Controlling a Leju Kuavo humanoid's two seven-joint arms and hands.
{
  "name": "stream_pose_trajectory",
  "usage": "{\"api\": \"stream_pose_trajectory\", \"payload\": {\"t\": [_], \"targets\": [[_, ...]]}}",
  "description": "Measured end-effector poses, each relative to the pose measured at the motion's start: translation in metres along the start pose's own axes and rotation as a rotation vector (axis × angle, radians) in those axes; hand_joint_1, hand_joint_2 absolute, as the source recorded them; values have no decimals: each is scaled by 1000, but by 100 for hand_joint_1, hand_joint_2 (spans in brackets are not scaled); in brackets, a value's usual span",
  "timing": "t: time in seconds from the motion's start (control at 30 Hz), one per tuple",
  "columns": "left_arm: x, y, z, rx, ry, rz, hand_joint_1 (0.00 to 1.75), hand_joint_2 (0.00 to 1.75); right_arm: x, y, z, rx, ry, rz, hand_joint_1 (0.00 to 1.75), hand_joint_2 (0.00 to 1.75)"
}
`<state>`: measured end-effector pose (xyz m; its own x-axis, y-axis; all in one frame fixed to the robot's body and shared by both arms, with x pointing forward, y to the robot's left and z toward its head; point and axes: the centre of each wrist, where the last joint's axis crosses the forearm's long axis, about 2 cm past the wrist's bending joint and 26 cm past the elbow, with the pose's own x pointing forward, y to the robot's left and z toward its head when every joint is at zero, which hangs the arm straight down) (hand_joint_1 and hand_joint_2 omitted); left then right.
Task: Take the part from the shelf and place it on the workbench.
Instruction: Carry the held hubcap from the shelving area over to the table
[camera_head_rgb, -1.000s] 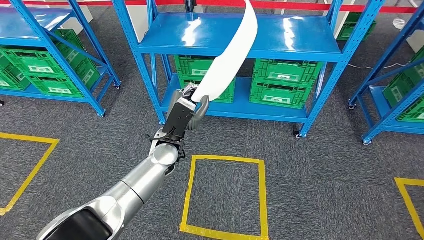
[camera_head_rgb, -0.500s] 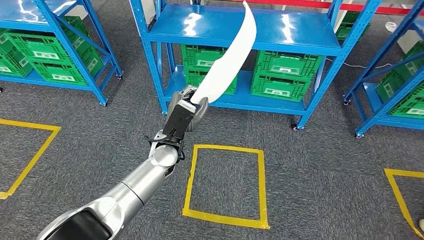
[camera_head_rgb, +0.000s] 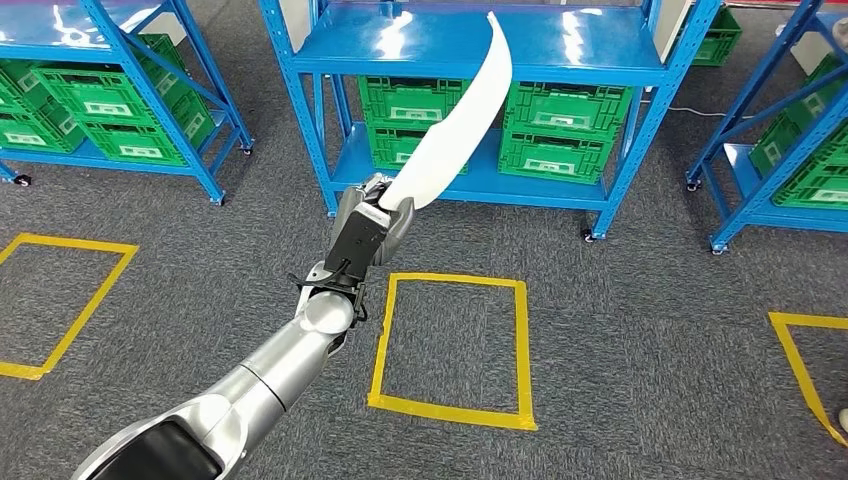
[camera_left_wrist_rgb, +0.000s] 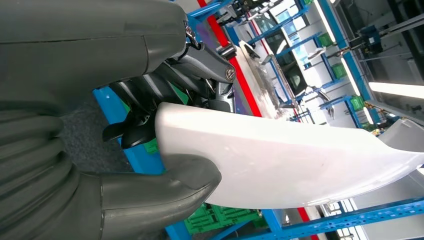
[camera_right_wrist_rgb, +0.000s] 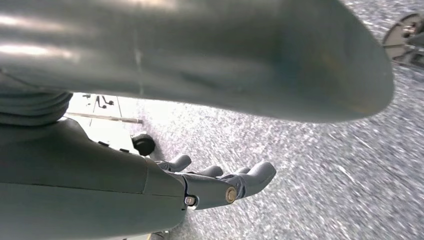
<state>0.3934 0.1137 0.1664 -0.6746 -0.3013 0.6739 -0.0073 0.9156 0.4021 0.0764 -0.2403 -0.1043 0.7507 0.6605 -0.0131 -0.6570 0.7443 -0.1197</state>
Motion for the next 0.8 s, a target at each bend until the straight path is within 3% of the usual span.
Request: {"api": "stream_pose_trajectory", "payload": {"t": [0.8], "targets": [[-1,2,1,-3,-11,-25,175,175,6,-1,1,-12,-17,24,0,0]]}}
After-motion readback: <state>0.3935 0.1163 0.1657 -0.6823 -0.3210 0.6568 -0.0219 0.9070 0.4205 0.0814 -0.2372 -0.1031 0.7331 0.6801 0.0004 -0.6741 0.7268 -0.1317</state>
